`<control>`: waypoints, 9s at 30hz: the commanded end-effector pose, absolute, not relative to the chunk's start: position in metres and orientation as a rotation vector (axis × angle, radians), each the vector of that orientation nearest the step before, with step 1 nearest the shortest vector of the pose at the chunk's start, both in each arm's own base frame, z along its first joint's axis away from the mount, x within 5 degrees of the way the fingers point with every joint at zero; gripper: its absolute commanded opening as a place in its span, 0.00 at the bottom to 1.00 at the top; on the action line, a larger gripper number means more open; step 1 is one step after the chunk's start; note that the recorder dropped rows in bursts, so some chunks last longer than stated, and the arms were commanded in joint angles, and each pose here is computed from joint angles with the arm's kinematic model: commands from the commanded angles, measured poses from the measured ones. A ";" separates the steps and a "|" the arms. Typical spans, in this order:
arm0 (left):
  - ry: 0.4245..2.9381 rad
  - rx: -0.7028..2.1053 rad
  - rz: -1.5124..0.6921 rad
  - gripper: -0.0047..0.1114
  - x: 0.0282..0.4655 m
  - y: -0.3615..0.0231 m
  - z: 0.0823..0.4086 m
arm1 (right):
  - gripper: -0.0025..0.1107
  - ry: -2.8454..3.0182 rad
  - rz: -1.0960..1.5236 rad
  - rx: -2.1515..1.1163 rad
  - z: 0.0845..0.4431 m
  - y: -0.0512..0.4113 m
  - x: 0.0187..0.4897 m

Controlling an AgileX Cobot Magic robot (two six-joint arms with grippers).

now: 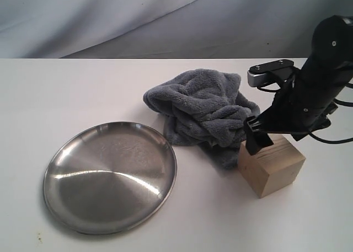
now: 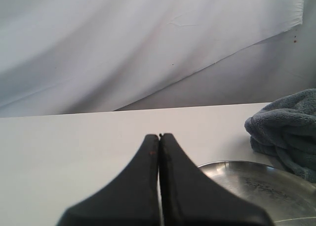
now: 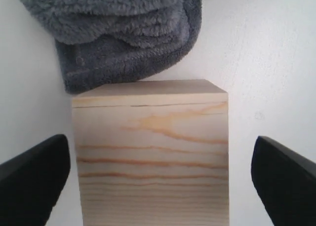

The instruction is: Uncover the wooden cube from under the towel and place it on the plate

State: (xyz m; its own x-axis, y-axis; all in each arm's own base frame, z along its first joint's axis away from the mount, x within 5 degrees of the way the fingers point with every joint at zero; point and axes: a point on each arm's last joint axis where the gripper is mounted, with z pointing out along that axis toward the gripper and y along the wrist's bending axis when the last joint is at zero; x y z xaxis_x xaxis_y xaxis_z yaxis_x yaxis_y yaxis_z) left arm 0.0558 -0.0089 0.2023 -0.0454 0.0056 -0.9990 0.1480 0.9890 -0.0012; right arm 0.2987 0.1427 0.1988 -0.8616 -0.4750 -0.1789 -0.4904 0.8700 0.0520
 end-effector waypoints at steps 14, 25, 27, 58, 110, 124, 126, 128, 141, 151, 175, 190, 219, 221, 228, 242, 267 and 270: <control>1.611 0.119 -0.123 0.04 0.056 -0.009 0.201 | 0.88 2.790 0.093 -0.977 0.203 0.165 0.285; 1.611 0.119 -0.123 0.04 0.056 -0.009 0.201 | 0.88 2.801 -0.064 -0.916 0.204 0.158 0.288; 1.611 0.119 -0.123 0.04 0.056 -0.009 0.201 | 0.88 2.798 -0.049 -0.907 0.204 0.159 0.288; 1.611 0.119 -0.123 0.04 0.056 -0.009 0.201 | 0.88 2.937 -0.044 -0.839 0.158 0.161 0.287; 1.611 0.119 -0.123 0.04 0.056 -0.009 0.201 | 0.02 2.688 0.377 -0.910 0.244 0.302 0.234; 1.611 0.119 -0.123 0.04 0.056 -0.009 0.201 | 0.02 2.809 0.371 -0.998 0.202 0.395 0.264; 1.611 0.119 -0.123 0.04 0.056 -0.009 0.201 | 0.02 2.830 0.356 -0.994 0.198 0.402 0.269; 1.611 0.119 -0.123 0.04 0.056 -0.009 0.201 | 0.02 2.848 0.352 -0.976 0.196 0.406 0.272; 1.611 0.119 -0.123 0.04 0.056 -0.009 0.201 | 0.02 2.843 0.312 -0.964 0.195 0.409 0.277; 1.611 0.119 -0.123 0.04 0.056 -0.009 0.201 | 0.73 2.816 0.360 -0.986 0.195 0.412 0.277; 1.611 0.119 -0.123 0.04 0.056 -0.009 0.201 | 0.84 2.852 0.370 -0.964 0.196 0.411 0.274; 1.611 0.119 -0.123 0.04 0.056 -0.009 0.201 | 0.75 2.756 0.320 -0.969 0.243 0.397 0.272; 1.611 0.119 -0.123 0.04 0.056 -0.009 0.201 | 0.02 2.650 0.066 -1.044 0.223 0.351 0.239; 1.611 0.119 -0.123 0.04 0.056 -0.009 0.201 | 0.02 2.633 0.089 -1.036 0.224 0.342 0.234; 1.611 0.119 -0.123 0.04 0.056 -0.009 0.201 | 0.02 2.579 0.093 -0.992 0.230 0.305 0.214; 1.611 0.119 -0.123 0.04 0.056 -0.009 0.201 | 0.02 2.550 0.193 -0.901 0.242 0.260 0.183; 1.611 0.119 -0.123 0.04 0.056 -0.009 0.201 | 0.02 2.428 0.438 -0.559 0.222 0.152 0.155; 1.611 0.119 -0.123 0.04 0.056 -0.009 0.201 | 0.02 2.371 0.463 -0.487 0.221 0.135 0.152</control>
